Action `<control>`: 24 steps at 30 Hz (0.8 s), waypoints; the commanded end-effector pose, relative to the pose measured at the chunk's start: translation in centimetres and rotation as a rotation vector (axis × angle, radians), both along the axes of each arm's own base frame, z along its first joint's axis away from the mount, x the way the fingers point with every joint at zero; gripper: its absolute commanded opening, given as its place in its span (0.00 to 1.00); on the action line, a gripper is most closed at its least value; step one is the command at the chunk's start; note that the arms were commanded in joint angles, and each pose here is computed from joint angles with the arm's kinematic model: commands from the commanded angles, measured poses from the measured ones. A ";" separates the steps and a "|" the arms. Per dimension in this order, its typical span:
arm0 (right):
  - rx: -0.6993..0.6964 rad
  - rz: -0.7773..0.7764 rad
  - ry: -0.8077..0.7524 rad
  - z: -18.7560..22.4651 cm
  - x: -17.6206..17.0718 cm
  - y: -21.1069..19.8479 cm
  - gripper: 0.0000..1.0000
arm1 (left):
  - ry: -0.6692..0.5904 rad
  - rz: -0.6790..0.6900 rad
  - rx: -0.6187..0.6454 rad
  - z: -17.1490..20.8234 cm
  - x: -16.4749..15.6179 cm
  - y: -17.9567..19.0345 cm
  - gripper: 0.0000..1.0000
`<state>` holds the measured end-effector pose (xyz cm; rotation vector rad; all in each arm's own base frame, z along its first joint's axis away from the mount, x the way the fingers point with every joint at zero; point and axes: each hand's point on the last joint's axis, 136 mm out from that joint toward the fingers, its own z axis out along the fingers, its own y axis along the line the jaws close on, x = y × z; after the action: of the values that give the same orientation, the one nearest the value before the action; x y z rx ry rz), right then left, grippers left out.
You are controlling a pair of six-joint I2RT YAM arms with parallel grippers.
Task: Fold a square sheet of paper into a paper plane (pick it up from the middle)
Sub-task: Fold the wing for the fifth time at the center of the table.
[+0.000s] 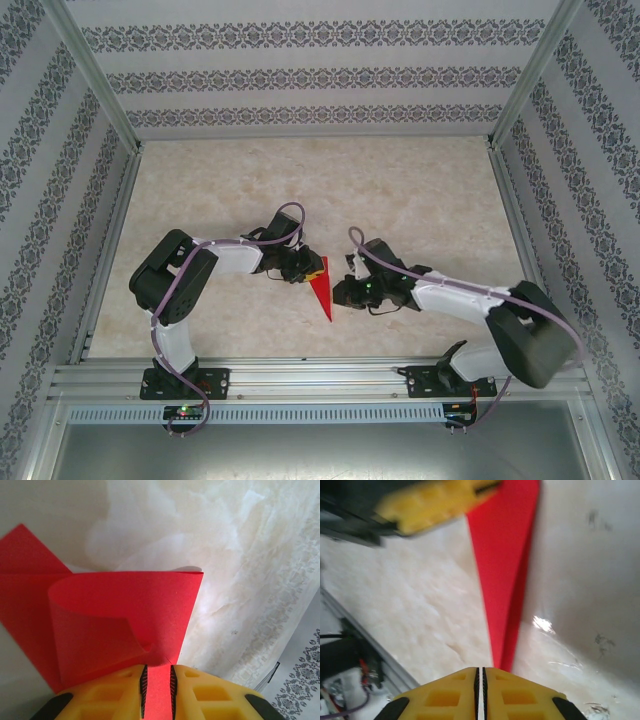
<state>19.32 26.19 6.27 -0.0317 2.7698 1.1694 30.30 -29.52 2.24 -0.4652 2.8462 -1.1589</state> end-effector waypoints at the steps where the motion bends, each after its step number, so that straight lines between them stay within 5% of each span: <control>1: 0.124 -0.042 -0.009 1.3 1.0 1.3 0.10 | 0.101 0.021 0.114 -3.3 -2.1 1.8 0.24; 8: 0.267 -0.042 0.115 -0.9 1.2 4.7 0.03 | 0.103 0.022 0.114 -3.2 -2.1 1.8 0.23; 18: 0.105 -0.007 0.238 -7.0 -3.0 3.7 0.01 | 0.106 0.025 0.118 -3.4 -2.1 1.9 0.23; 24: 0.091 0.043 0.197 -5.8 -4.0 3.8 0.02 | 0.112 0.029 0.123 -3.5 -2.1 1.9 0.23</control>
<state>18.37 31.15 1.89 0.0801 2.7736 1.4461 30.14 -29.47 2.16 -0.4687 2.8548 -1.1563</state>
